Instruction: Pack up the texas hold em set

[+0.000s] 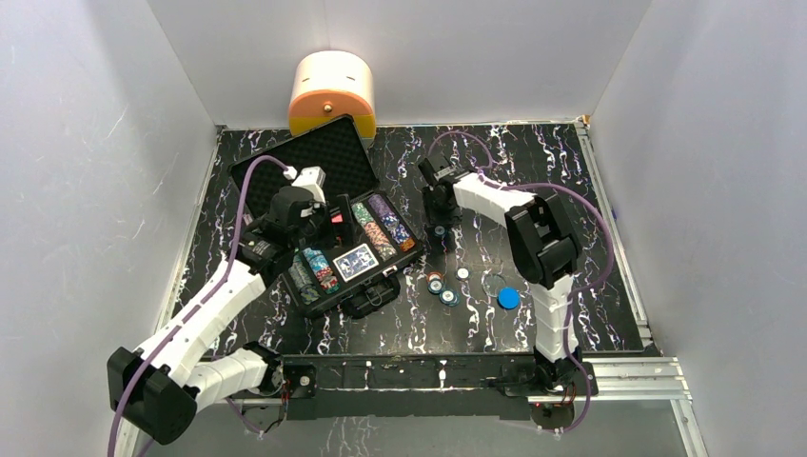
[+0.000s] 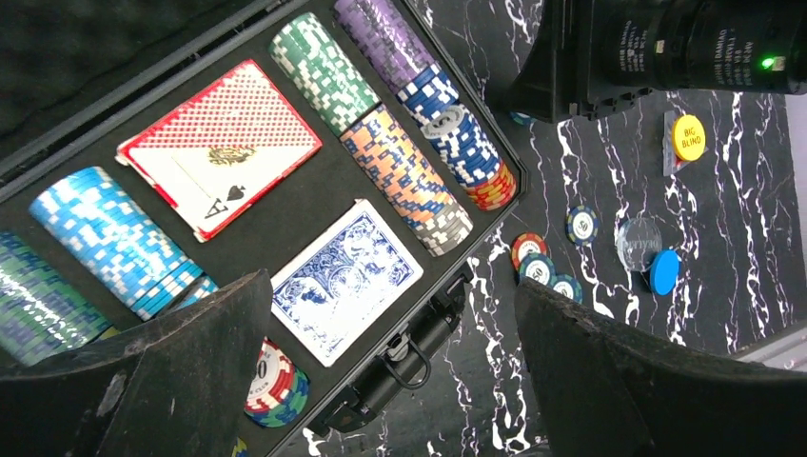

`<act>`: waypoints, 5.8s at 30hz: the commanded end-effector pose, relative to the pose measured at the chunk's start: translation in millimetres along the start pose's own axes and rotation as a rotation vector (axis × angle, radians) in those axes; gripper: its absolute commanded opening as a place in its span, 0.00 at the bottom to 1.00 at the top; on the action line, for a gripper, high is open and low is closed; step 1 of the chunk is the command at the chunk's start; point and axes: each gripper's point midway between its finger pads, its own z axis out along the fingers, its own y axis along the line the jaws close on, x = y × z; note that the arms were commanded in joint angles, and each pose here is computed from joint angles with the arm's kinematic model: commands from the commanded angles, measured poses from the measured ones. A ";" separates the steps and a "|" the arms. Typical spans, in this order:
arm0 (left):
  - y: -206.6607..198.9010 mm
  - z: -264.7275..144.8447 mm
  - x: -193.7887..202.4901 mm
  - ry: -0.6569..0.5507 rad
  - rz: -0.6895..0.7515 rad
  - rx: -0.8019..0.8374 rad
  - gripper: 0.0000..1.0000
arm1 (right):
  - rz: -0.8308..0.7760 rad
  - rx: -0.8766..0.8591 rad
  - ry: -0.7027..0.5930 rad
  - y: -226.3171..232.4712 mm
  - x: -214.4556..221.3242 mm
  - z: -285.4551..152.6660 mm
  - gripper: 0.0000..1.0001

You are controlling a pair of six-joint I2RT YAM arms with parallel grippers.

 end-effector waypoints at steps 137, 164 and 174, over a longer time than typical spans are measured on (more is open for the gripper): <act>64.4 -4.4 107.9 0.835 0.601 -0.612 0.19 | 0.635 -0.468 -0.177 11.2 53.2 -143.8 0.71; -50.1 -6.2 31.1 0.349 0.408 -0.041 0.59 | 0.334 -0.193 -0.012 -9.2 118.5 -109.1 0.72; -71.7 -4.7 4.4 0.109 0.159 0.026 0.75 | 0.093 -0.066 -0.014 27.4 124.9 -94.7 0.75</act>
